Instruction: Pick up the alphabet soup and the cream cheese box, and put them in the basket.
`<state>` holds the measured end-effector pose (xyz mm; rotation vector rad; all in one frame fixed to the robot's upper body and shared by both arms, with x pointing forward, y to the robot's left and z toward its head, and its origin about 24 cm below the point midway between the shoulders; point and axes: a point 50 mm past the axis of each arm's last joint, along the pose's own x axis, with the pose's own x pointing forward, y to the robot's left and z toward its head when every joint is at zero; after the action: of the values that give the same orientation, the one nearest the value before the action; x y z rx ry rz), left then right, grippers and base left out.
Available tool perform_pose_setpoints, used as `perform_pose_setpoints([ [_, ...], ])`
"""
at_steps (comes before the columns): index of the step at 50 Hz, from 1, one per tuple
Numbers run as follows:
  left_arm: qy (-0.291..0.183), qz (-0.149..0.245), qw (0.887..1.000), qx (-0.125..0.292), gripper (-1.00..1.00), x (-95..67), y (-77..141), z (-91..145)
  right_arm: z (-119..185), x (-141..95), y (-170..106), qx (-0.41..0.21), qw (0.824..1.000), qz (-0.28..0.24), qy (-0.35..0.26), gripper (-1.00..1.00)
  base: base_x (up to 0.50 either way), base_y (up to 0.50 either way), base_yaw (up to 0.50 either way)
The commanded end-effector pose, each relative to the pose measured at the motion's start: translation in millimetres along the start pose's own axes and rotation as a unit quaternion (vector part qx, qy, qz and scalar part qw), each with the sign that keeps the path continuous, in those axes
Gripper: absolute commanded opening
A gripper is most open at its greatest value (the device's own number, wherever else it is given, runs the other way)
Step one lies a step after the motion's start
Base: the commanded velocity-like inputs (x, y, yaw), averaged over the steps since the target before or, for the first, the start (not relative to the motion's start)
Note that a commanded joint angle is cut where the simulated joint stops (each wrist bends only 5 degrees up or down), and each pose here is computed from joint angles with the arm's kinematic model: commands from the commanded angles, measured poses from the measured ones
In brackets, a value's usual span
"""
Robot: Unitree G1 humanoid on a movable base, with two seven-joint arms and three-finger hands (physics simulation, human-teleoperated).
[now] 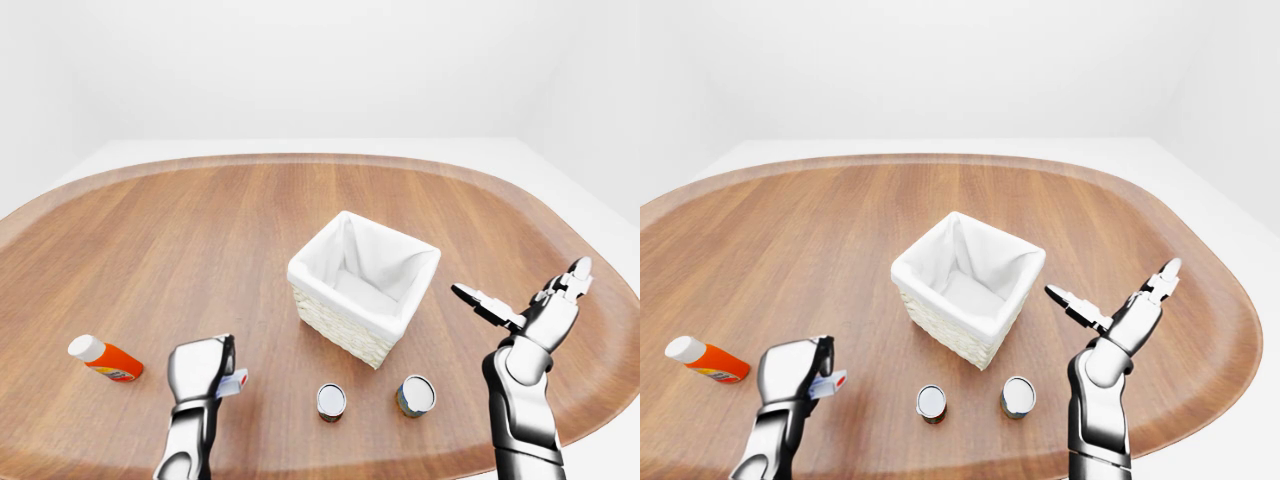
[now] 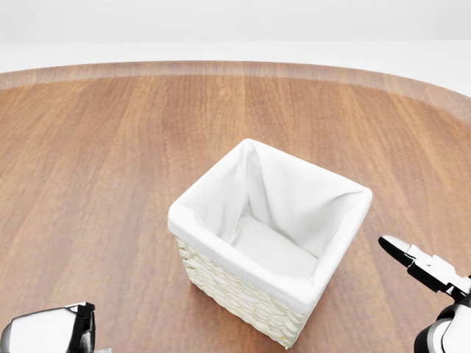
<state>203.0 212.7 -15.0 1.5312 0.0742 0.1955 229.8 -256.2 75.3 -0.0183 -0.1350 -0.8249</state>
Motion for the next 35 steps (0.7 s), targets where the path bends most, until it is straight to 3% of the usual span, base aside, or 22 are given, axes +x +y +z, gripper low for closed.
perform_pose_setpoints([
  [1,-0.005,0.038,0.999,-0.014,-1.0,6.8,28,7,1,0,0,0.0,1.0,-0.001,0.0,1.0,0.0,0.0,0.0],
  [11,-0.017,0.064,0.998,-0.014,-1.0,23.1,73,20,0,0,0,0.001,1.0,-0.001,0.001,1.0,0.0,0.0,0.0],
  [20,-0.022,0.072,0.997,-0.017,-1.0,31.1,92,29,-1,1,0,0.003,1.0,-0.001,0.002,1.0,0.0,0.0,0.0],
  [32,-0.031,0.094,0.995,-0.028,-1.0,35.9,134,36,0,1,-1,0.004,1.0,-0.002,0.002,1.0,0.0,0.0,0.0],
  [35,-0.036,0.096,0.995,-0.014,-1.0,39.0,139,40,0,1,0,0.003,1.0,-0.001,0.002,1.0,0.0,0.0,0.0],
])
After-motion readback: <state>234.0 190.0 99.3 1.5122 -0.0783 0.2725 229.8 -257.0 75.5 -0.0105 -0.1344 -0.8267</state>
